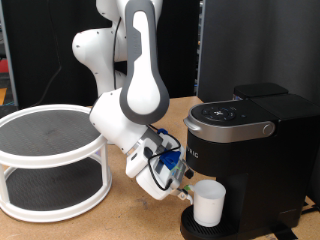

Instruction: Make a cup of coffee with the keurig machine

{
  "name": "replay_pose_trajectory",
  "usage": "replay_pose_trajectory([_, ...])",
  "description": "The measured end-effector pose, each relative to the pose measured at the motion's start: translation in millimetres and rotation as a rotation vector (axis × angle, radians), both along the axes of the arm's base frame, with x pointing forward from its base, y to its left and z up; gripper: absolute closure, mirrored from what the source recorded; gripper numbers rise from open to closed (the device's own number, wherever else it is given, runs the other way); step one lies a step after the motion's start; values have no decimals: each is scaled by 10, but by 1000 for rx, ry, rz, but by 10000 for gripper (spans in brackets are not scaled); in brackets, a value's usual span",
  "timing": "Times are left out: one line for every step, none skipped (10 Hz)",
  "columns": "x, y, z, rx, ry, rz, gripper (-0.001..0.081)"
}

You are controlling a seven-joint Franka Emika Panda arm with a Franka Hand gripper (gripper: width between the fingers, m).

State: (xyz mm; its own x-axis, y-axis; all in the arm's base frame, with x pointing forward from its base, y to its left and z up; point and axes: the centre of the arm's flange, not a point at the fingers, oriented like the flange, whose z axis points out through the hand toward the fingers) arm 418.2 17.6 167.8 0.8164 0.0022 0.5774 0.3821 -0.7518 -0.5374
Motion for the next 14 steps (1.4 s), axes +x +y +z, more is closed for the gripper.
replay_pose_trajectory([-43, -44, 57, 12, 10, 4, 44])
replay_pose_trajectory([-85, -90, 140, 26, 19, 6, 44])
replay_pose_trajectory([-128, -142, 232, 42, 29, 13, 12])
replay_pose_trajectory([-172, -207, 316, 50, 41, 17, 1])
replay_pose_trajectory([-221, -279, 399, 48, 56, 28, 1])
replay_pose_trajectory([-277, -361, 468, 37, 73, 44, 0])
replay_pose_trajectory([-341, -453, 526, 25, 82, 56, 0])
replay_pose_trajectory([-415, -503, 584, 23, 79, 59, 0])
replay_pose_trajectory([-416, -497, 578, 23, 80, 60, 0])
replay_pose_trajectory([-421, -495, 578, 34, 81, 72, 0])
replay_pose_trajectory([-431, -513, 593, 61, 77, 91, 0])
replay_pose_trajectory([-447, -565, 634, 90, 69, 110, 0])
replay_pose_trajectory([-474, -628, 706, 121, 57, 126, 0])
replay_pose_trajectory([-499, -684, 804, 149, 46, 125, 0])
